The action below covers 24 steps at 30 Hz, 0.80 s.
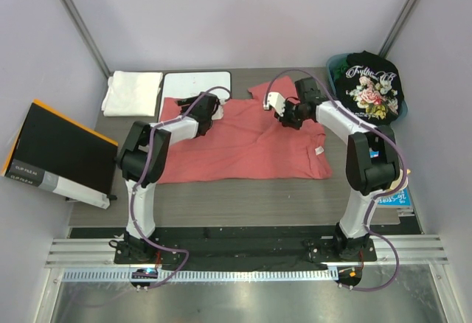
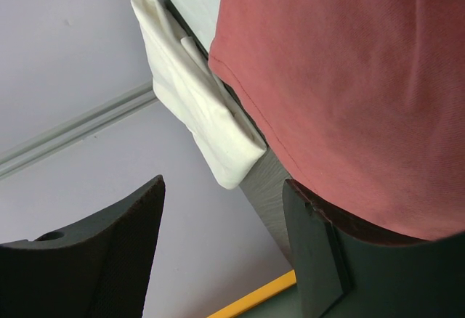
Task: Fold and stack the t-shirts
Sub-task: Fold the flattened tshirt in 1/3 of the way
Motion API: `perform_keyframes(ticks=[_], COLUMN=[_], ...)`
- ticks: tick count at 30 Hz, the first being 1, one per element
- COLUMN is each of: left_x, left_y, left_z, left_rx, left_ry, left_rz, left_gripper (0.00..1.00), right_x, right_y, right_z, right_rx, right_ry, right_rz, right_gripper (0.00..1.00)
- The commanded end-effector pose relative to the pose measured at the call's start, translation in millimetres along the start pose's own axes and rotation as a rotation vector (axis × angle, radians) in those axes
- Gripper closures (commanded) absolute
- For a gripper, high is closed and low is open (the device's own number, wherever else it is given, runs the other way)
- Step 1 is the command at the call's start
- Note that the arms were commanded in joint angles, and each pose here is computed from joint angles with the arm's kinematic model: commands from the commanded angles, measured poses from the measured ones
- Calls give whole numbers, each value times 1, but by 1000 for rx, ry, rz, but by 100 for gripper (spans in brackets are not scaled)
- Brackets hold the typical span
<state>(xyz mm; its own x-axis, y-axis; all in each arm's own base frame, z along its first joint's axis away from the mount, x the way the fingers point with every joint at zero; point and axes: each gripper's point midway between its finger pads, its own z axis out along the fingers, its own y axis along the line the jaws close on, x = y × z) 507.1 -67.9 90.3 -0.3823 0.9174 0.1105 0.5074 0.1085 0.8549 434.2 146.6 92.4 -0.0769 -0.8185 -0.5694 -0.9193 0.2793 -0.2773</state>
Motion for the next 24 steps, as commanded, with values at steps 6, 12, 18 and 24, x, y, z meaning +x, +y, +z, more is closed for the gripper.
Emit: perform_keyframes(ticks=[6,12,18,24], left_x=[-10,-11,-9,-9], left_y=[16,16,15,15], left_z=[0,1,1,1], left_rx=[-37,-36,-34,-34], left_ry=[-13,-15,-11,-11], left_rz=[-33,-33,-29,-29], left_gripper=[33,33,33,33], right_x=[-32,-36,-6,2], right_y=[-68,-58,-2,2], right_z=[-9,-7,3,-2], right_rx=[450,464,152,79], right_ry=[-116,-138,-15,16], right_rz=[-83,-122,-224,-154], right_gripper=[99,99,52,46])
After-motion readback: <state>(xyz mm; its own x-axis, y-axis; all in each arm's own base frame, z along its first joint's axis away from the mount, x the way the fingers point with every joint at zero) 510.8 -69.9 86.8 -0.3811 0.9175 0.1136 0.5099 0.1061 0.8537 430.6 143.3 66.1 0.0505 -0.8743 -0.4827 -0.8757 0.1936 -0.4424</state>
